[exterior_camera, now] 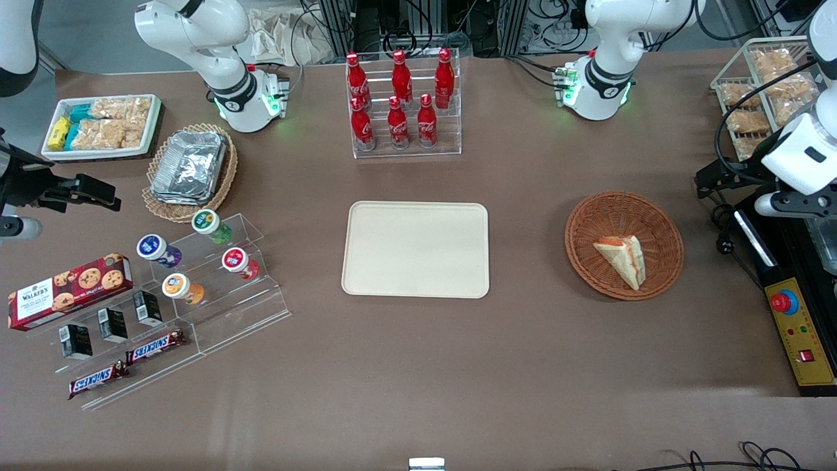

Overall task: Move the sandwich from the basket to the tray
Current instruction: 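Move the left gripper down over the sandwich in the wicker basket, then close the left gripper on the triangular sandwich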

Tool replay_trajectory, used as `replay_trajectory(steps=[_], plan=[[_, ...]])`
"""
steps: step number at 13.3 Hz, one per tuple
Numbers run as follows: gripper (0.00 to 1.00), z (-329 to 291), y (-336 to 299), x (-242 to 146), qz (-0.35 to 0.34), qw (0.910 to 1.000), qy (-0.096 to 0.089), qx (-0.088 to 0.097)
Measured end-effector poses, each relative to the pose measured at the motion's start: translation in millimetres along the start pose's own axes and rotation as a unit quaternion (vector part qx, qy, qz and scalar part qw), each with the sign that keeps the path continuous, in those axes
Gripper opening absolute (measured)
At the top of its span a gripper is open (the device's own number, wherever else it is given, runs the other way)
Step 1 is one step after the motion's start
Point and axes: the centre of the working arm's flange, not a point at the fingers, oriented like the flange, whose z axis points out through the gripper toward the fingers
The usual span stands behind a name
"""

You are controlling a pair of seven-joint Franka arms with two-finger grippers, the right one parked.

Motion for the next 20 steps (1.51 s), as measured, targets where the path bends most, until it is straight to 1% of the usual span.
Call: replay_trajectory(steps=[3, 4, 5, 6, 7, 8, 9, 12, 13, 15, 17, 18, 20], plan=[[1.00, 6.9, 4.7, 7.1, 0.000, 1.0000, -0.006, 0.001], [1.00, 9.6, 6.0, 9.2, -0.014, 0.9999, -0.009, 0.001], [1.00, 13.3, 6.4, 10.7, -0.053, 0.9985, -0.014, 0.001], [1.00, 18.9, 7.2, 12.7, -0.115, 0.9932, -0.019, 0.003], [1.00, 27.3, 8.8, 16.2, -0.177, 0.9840, -0.019, 0.004], [1.00, 40.9, 11.7, 21.2, -0.229, 0.9734, -0.011, 0.004], [1.00, 60.1, 14.4, 24.3, -0.267, 0.9636, -0.004, 0.002], [1.00, 133.0, 14.9, 21.4, -0.362, 0.9321, 0.007, 0.000], [1.00, 156.4, 14.8, 18.0, -0.380, 0.9250, 0.011, -0.002], [1.00, 199.2, 14.6, 8.0, -0.403, 0.9148, 0.020, -0.006], [1.00, 226.8, 14.6, 0.5, -0.434, 0.9009, 0.021, -0.006], [1.00, 236.8, 14.5, -0.8, -0.442, 0.8966, 0.019, -0.004], [1.00, 257.4, 14.4, 1.1, -0.452, 0.8917, 0.020, -0.002]])
